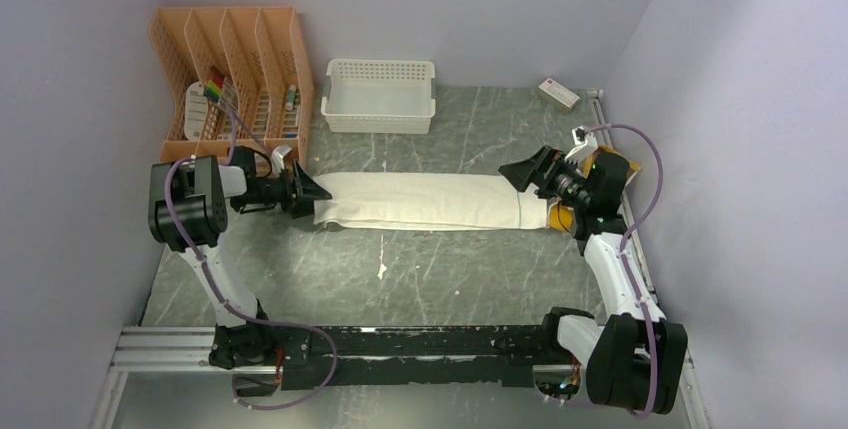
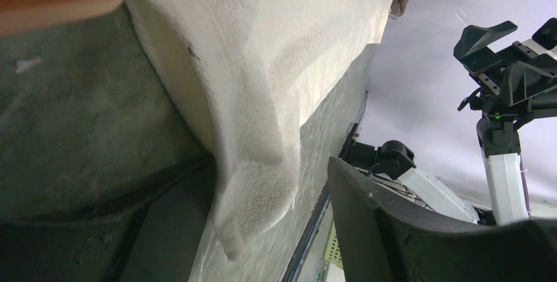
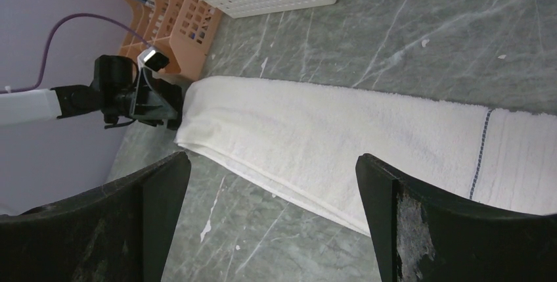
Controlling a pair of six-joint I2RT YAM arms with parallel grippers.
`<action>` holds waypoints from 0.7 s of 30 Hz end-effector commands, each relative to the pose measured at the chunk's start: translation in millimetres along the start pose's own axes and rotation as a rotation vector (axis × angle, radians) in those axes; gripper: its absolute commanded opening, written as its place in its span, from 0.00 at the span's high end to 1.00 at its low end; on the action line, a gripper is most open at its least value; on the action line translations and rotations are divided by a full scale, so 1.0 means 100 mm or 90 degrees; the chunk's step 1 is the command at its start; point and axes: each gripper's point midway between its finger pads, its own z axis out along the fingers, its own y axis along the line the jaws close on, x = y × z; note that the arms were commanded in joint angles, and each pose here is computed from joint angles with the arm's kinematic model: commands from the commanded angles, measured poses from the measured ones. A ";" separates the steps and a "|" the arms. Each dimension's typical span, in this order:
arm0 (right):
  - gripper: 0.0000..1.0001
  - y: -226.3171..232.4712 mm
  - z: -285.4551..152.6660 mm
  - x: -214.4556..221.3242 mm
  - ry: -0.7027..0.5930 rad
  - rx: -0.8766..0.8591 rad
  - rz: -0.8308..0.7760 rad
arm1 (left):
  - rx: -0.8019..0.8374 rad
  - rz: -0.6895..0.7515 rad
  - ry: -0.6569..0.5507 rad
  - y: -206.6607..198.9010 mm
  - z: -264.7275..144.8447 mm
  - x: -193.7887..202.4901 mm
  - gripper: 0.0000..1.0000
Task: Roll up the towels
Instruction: Fold the towel at the center of the board.
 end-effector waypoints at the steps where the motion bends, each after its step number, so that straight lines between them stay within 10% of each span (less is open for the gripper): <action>1: 0.00 0.06 -0.03 -0.07 -0.015 -0.016 -0.023 | -0.179 -0.055 0.063 0.75 0.12 0.50 0.23; 8: 0.00 0.06 -0.03 -0.06 -0.014 -0.017 -0.024 | -0.194 -0.054 0.041 0.73 0.05 0.44 0.36; 21: 0.00 0.43 0.28 0.14 0.013 0.076 -0.162 | -0.333 -0.077 0.031 0.94 -0.21 0.53 0.14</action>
